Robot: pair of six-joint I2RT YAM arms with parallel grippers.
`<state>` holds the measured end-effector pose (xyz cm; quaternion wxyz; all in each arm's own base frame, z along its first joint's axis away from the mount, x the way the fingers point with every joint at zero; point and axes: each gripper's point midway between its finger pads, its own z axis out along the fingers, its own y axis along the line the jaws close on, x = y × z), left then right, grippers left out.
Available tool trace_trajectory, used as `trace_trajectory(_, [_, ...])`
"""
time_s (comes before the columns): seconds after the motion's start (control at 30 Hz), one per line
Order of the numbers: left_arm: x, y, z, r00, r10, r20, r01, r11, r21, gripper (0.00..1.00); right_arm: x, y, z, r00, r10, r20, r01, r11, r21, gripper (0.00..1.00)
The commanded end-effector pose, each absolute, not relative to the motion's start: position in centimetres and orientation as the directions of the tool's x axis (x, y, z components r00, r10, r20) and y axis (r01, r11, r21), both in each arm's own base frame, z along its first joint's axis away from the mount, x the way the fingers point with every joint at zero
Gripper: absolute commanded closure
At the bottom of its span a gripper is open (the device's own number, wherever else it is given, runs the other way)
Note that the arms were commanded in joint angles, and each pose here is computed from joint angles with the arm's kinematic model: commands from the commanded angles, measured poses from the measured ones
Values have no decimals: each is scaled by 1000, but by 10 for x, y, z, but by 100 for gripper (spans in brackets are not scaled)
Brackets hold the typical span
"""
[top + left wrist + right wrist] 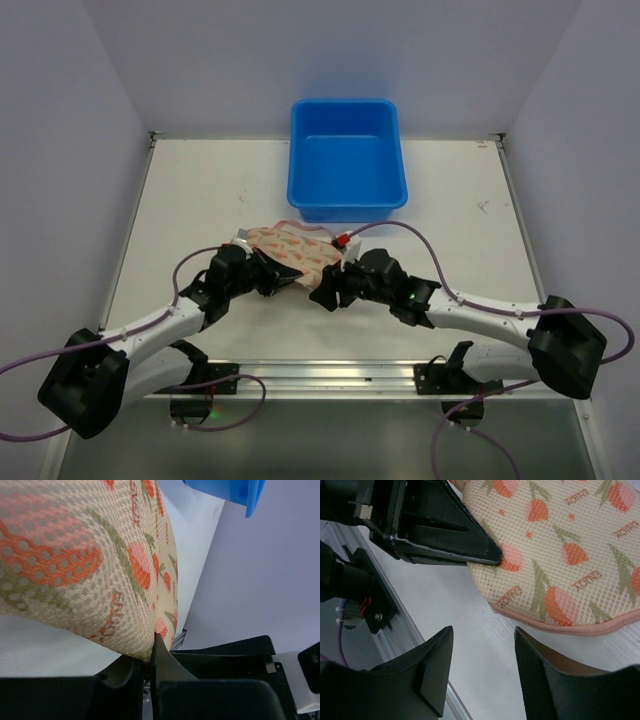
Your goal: Unzip the laundry bag and remove the bra
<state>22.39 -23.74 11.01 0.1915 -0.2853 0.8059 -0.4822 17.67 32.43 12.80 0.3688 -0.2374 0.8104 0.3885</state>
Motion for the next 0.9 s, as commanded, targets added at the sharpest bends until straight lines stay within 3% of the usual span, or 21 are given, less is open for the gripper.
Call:
trace_trajectory(0.0, [231, -247, 146, -758, -652, 7, -261, 292, -920, 100, 190, 339, 143, -548, -73, -833, -710, 567, 417, 46])
trace_trajectory(0.5, [237, -250, 155, -752, -659, 35, -325, 325, -888, 100, 216, 341, 138, -479, -60, -876, -688, 646, 332, 47])
trace_trajectory(0.87, [236, -252, 150, -756, -652, 50, -350, 339, -873, 100, 220, 359, 161, -432, -50, -901, -724, 615, 313, 48])
